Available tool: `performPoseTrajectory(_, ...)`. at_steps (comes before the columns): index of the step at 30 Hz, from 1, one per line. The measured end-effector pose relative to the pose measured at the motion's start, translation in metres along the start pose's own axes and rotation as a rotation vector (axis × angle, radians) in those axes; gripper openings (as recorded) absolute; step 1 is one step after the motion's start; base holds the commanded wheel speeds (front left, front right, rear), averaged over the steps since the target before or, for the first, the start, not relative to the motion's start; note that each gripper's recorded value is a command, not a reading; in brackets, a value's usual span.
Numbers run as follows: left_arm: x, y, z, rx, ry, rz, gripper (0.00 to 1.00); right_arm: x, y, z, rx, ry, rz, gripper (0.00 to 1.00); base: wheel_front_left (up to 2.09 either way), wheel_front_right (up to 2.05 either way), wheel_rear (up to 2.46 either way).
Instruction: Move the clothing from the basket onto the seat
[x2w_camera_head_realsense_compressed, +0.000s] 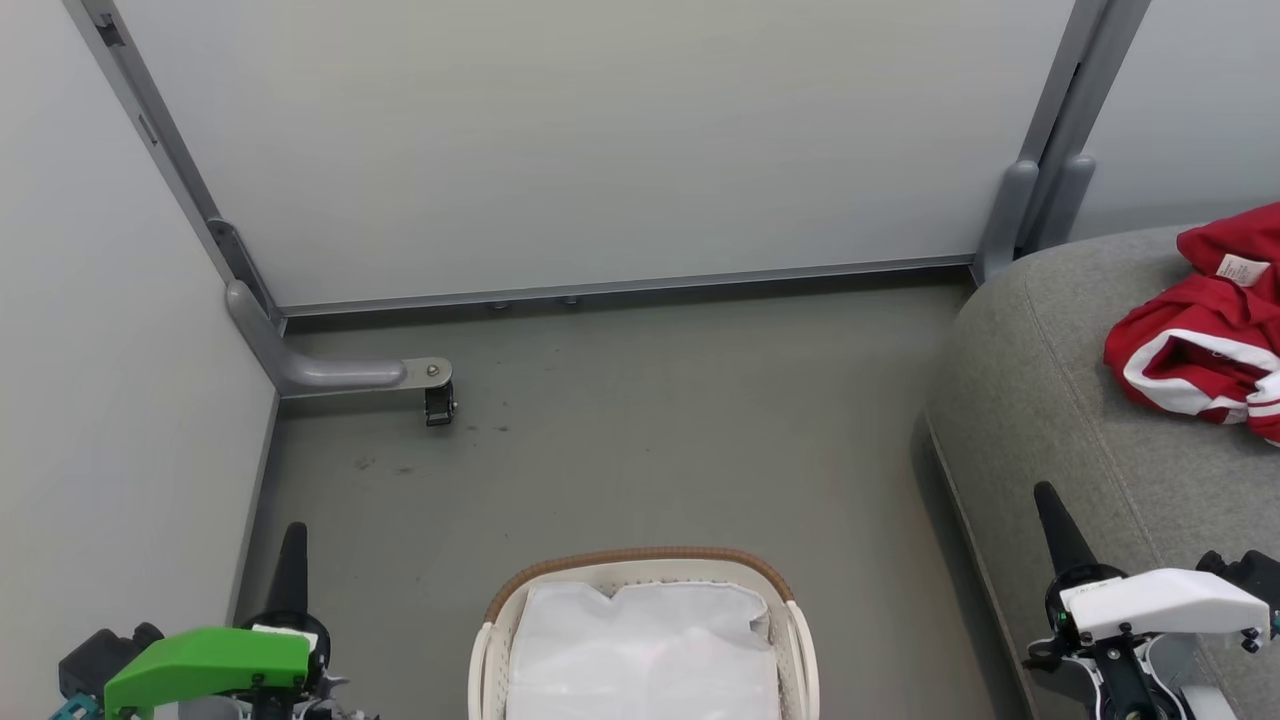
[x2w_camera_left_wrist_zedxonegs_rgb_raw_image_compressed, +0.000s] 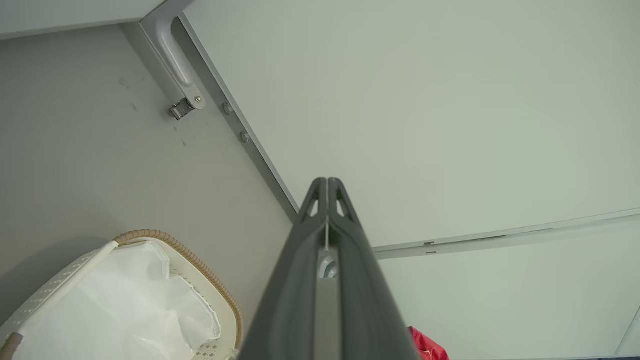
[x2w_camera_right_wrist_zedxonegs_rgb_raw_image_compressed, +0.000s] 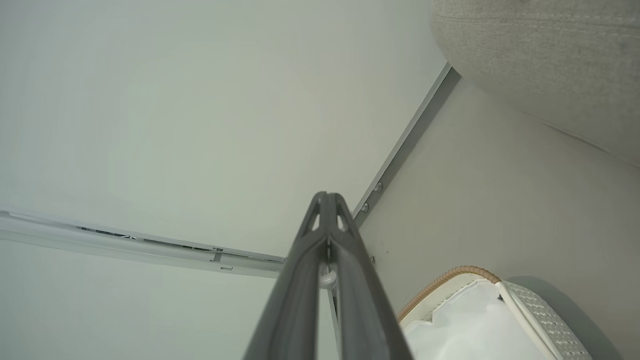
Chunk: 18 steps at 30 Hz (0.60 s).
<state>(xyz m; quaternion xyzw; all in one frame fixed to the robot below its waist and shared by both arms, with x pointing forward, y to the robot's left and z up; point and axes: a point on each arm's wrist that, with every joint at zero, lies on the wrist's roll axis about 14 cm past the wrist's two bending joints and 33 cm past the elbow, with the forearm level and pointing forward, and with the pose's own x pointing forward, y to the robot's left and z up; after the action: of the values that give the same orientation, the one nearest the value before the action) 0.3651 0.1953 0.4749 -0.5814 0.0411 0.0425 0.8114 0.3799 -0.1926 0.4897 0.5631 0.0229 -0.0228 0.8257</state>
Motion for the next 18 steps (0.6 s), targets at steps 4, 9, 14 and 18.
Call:
performPoseTrajectory(4, 0.002, -0.002, 0.001, -0.031, 0.000, -0.009, 0.00, 0.000, 0.001, 0.001, 0.034, 0.001, 0.003, 0.00, 0.00, 0.00, 0.00)
performPoseTrajectory(9, 0.004, -0.006, 0.003, -0.071, -0.002, -0.021, 0.00, 0.002, 0.004, 0.003, 0.080, -0.002, 0.012, 0.00, 0.00, 0.00, 0.00)
performPoseTrajectory(14, 0.005, -0.008, 0.004, -0.107, 0.000, -0.027, 0.00, 0.003, 0.004, 0.003, 0.123, 0.000, 0.015, 0.00, 0.00, 0.00, 0.00)
performPoseTrajectory(18, 0.008, -0.011, 0.006, -0.136, -0.001, -0.039, 0.00, 0.003, 0.005, 0.004, 0.153, -0.001, 0.019, 0.00, 0.00, 0.00, 0.00)
